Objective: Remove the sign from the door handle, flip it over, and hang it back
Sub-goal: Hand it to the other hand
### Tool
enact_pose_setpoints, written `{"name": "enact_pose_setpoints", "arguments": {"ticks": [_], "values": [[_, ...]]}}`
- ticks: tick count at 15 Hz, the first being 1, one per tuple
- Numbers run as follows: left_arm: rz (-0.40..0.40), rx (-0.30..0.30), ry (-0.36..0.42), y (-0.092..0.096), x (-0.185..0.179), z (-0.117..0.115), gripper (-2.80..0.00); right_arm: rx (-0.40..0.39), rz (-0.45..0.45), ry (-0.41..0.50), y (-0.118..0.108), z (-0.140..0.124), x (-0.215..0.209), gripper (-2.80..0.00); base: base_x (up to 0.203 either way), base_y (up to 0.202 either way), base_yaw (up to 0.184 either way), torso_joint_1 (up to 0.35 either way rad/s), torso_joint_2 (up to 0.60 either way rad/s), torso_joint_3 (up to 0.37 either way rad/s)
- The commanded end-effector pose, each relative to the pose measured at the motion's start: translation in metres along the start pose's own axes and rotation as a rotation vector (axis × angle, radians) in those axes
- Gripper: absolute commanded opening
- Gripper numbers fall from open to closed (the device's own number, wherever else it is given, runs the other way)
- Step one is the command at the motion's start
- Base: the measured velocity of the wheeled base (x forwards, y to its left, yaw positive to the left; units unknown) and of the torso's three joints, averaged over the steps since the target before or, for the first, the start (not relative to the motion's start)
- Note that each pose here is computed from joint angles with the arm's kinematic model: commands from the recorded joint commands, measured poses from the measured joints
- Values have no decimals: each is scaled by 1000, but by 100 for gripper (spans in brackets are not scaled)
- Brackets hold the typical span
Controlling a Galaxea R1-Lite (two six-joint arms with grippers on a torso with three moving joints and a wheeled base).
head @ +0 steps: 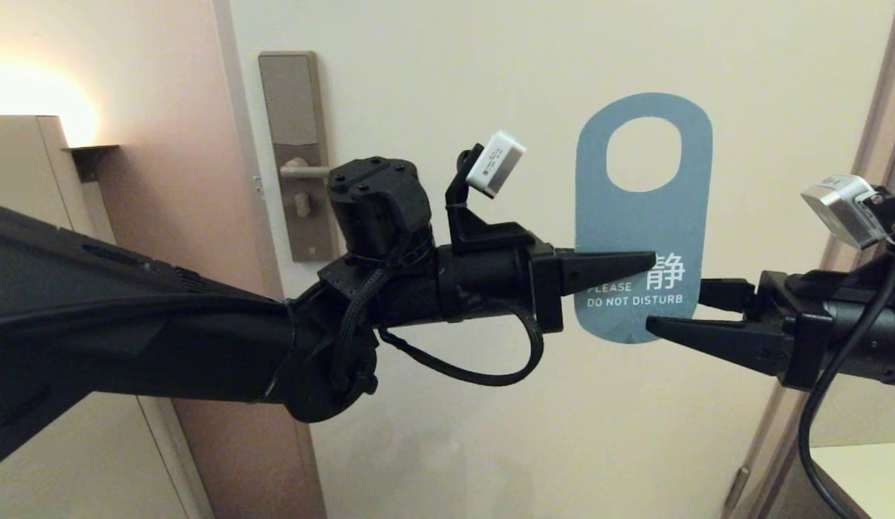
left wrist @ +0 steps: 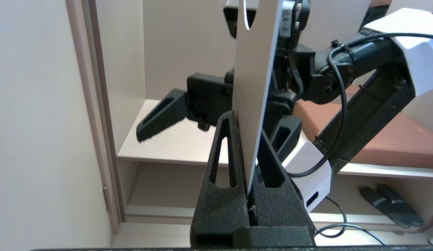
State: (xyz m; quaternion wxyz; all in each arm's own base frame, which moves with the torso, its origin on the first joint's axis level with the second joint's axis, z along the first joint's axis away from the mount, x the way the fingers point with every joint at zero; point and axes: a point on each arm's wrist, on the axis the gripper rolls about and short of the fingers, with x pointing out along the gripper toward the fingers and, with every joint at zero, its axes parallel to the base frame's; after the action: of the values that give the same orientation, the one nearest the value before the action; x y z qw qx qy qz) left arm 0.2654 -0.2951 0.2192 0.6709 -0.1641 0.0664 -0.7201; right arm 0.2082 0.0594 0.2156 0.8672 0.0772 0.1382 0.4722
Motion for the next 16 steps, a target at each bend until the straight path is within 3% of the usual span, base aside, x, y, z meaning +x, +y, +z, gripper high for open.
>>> {"name": "enact_pose_setpoints", "arguments": {"ticks": [1, 16], "values": [[-6, 2, -4, 1, 0, -1, -280, -2, 4, -3, 1, 0, -1, 0, 0, 0, 0, 0, 0, 0], [4, -11, 4, 6, 7, -11, -280, -9, 9, -5, 5, -2, -5, 0, 0, 0, 0, 0, 0, 0]]}}
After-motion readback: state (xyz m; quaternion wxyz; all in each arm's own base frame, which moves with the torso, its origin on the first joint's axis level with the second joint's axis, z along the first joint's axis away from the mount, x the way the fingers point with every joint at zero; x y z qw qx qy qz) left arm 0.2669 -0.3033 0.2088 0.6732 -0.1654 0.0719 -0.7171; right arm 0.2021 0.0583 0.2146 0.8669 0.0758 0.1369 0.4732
